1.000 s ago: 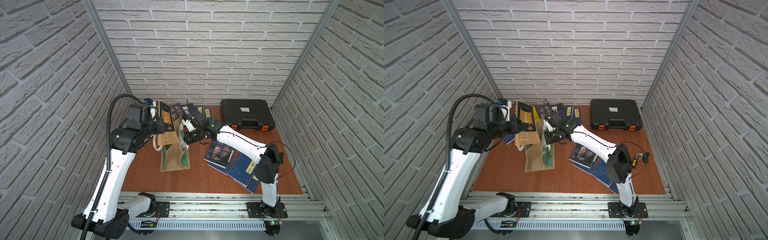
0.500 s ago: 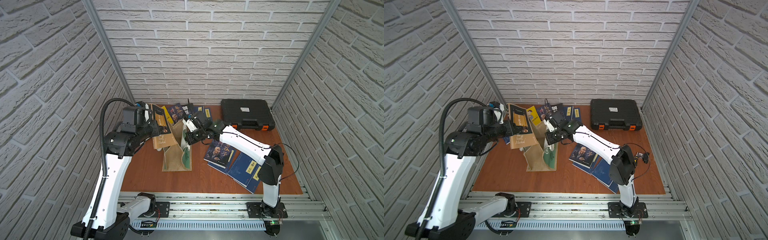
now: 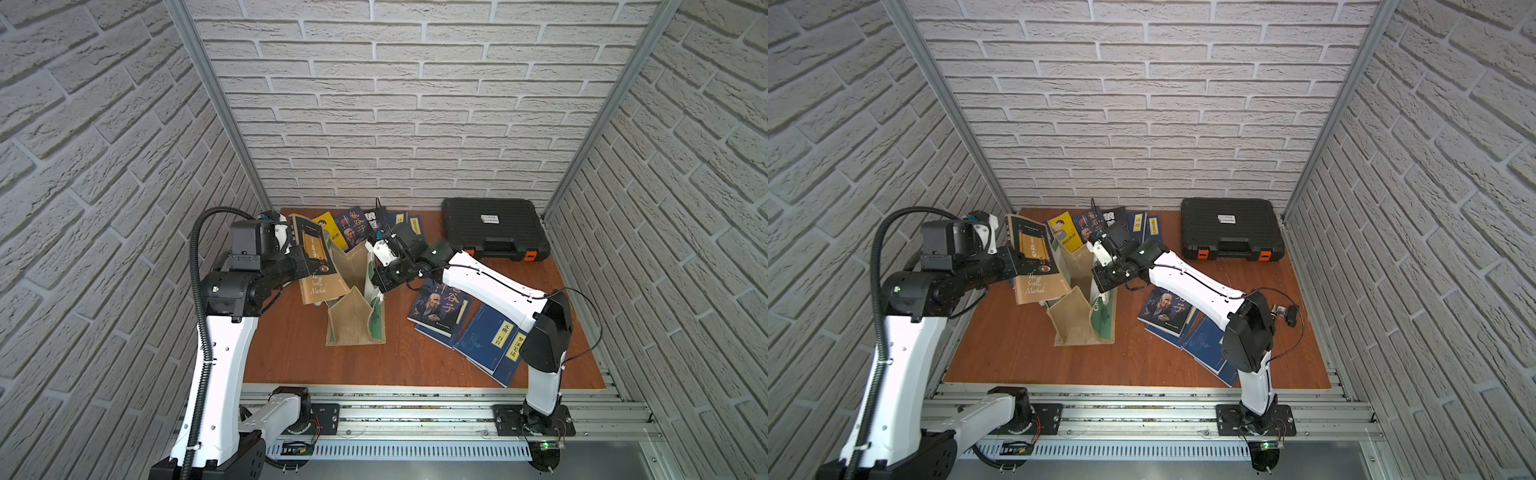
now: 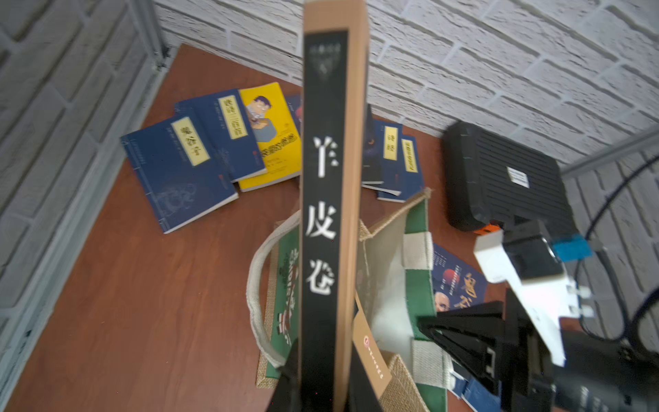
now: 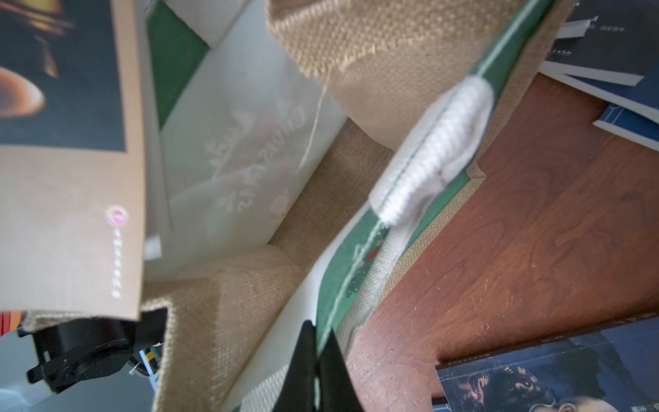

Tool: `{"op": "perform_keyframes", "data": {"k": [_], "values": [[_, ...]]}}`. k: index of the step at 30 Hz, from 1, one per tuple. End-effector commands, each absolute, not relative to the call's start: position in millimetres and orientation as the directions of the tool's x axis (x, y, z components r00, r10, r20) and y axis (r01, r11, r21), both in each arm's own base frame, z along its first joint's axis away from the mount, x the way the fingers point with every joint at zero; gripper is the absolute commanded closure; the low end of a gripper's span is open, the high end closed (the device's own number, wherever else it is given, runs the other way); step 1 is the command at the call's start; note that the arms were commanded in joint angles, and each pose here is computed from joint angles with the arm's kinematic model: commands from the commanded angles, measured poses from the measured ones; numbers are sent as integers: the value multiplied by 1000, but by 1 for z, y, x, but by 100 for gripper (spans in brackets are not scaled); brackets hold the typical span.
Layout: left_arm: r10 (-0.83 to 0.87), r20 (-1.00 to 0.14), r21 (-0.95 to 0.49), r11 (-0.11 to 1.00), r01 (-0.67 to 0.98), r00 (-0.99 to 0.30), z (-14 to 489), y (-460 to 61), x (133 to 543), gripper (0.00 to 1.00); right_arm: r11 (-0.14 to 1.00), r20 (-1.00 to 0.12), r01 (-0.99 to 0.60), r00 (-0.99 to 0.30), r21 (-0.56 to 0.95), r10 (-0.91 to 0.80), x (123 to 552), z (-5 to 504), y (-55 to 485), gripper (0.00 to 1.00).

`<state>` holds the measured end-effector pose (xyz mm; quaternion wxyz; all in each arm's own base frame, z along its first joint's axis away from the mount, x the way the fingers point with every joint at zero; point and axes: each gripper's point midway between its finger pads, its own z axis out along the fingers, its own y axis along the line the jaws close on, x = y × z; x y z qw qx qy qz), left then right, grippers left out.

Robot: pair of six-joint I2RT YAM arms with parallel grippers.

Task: Put the books into the canvas bag
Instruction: Adjust the canvas bag at the center of the board.

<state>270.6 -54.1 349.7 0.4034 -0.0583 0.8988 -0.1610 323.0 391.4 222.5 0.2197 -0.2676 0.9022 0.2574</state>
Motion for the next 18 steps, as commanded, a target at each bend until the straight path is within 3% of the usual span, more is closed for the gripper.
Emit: {"op": "perform_keyframes", "data": {"k": [1,6,9,14,18], "values": [[-77,-825,-295,903,311,-560,386,-94,274,100,674,-586,-646,-718,358,-377,322,253,400,94],[209,-785,-48,918,393,-583,357,-108,270,100,663,-589,-653,-714,366,-378,322,261,403,94],[237,-734,-12,932,361,-637,340,-103,272,100,659,-585,-656,-714,367,-385,321,258,404,94],[101,-778,-89,959,269,-620,354,-88,276,100,667,-564,-654,-720,356,-405,319,249,400,94],[-188,-793,-322,937,138,-579,372,-59,280,100,664,-559,-656,-721,359,-410,314,244,397,94]]}}
